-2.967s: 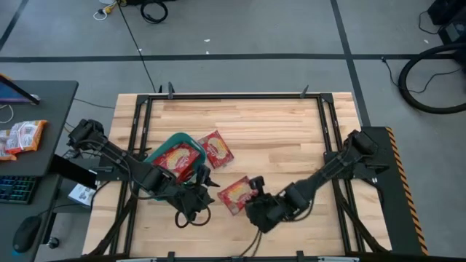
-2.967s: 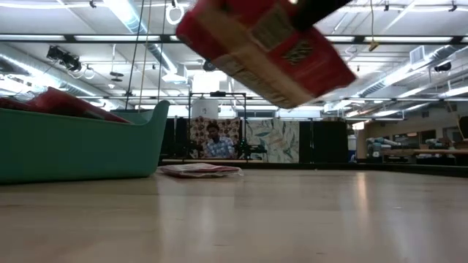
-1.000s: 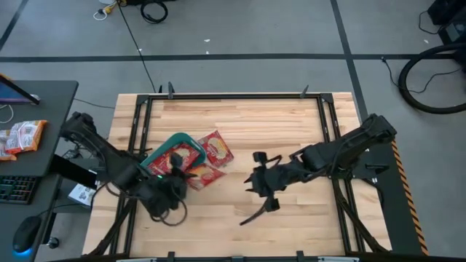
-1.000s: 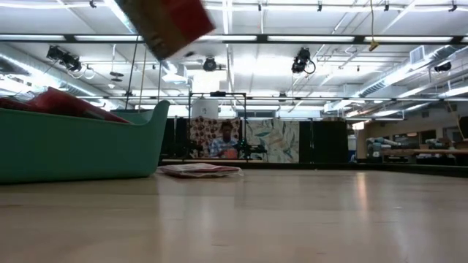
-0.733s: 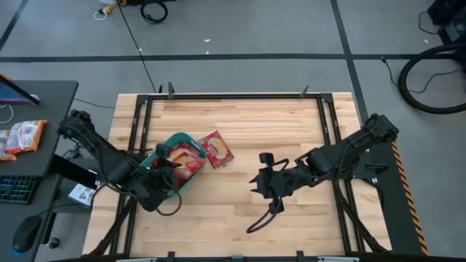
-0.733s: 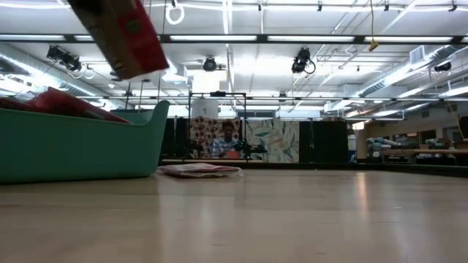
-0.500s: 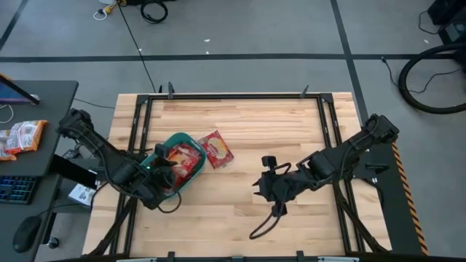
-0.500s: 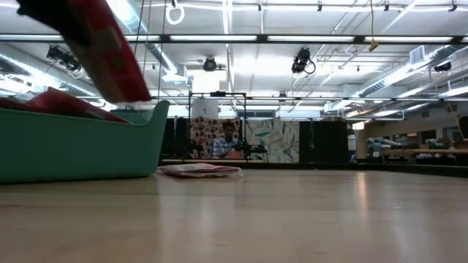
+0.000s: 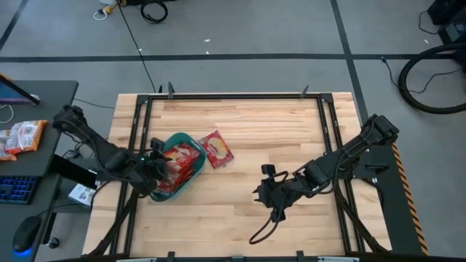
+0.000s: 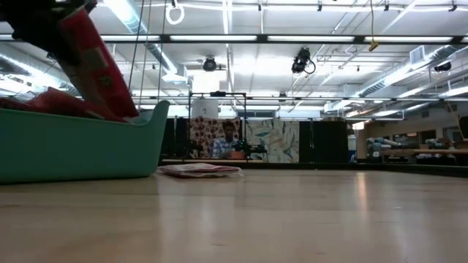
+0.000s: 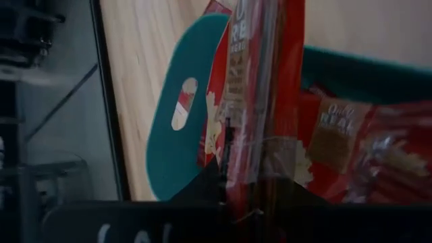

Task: Sort popcorn bags into baskets
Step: Put the red popcorn bag into the green bin

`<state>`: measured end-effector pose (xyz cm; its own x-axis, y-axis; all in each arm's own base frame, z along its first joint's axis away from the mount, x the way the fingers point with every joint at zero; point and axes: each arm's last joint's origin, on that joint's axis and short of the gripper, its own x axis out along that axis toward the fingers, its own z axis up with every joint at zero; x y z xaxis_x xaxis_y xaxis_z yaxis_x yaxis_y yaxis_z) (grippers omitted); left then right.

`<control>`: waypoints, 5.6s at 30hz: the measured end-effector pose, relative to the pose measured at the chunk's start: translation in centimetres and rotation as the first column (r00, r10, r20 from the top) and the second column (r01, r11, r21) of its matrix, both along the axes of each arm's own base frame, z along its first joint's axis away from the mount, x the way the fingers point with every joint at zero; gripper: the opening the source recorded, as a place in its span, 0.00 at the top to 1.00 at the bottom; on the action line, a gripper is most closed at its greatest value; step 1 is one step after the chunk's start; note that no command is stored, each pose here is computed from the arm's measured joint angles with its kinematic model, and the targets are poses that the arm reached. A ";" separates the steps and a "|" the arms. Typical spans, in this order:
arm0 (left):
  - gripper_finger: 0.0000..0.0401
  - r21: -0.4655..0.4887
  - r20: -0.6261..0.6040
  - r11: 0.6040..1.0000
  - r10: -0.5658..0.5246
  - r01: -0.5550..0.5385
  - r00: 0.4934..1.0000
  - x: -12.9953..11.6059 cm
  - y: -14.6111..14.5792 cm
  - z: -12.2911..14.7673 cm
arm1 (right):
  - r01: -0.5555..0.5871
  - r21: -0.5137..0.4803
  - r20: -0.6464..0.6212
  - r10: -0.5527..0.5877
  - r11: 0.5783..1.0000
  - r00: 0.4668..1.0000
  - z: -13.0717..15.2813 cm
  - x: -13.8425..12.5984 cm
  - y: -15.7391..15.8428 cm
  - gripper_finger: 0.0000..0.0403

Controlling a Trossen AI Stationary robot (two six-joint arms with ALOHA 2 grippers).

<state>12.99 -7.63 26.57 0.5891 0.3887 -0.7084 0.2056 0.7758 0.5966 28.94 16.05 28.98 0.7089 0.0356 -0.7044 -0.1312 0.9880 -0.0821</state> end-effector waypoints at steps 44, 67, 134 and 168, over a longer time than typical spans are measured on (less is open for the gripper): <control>0.64 -0.527 0.182 0.814 0.386 -0.242 0.904 6.3 0.4 4.2 | 0.187 0.025 0.195 -0.188 0.982 0.963 -5.0 2.2 -4.5 0.71; 0.64 -0.583 0.337 0.792 0.441 -0.184 0.832 7.4 0.2 5.4 | 0.131 -0.186 0.100 -0.114 0.974 0.988 -13.3 11.7 -12.5 0.68; 0.38 -0.226 0.217 0.970 0.140 -0.089 0.966 11.6 -1.7 1.0 | 0.233 -0.213 -0.028 -0.245 0.949 0.969 -7.0 9.3 -10.2 1.00; 0.61 -0.361 0.125 0.912 0.254 -0.195 0.959 19.5 1.4 -6.5 | 0.170 0.011 0.055 -0.171 0.985 0.984 -3.1 8.0 -8.9 1.00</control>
<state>32.48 -6.22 20.11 0.6350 0.2764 -0.7213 -0.0764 0.9517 0.2974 36.99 7.12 25.83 0.7427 -0.0848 -0.6642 0.0436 0.9960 -0.0784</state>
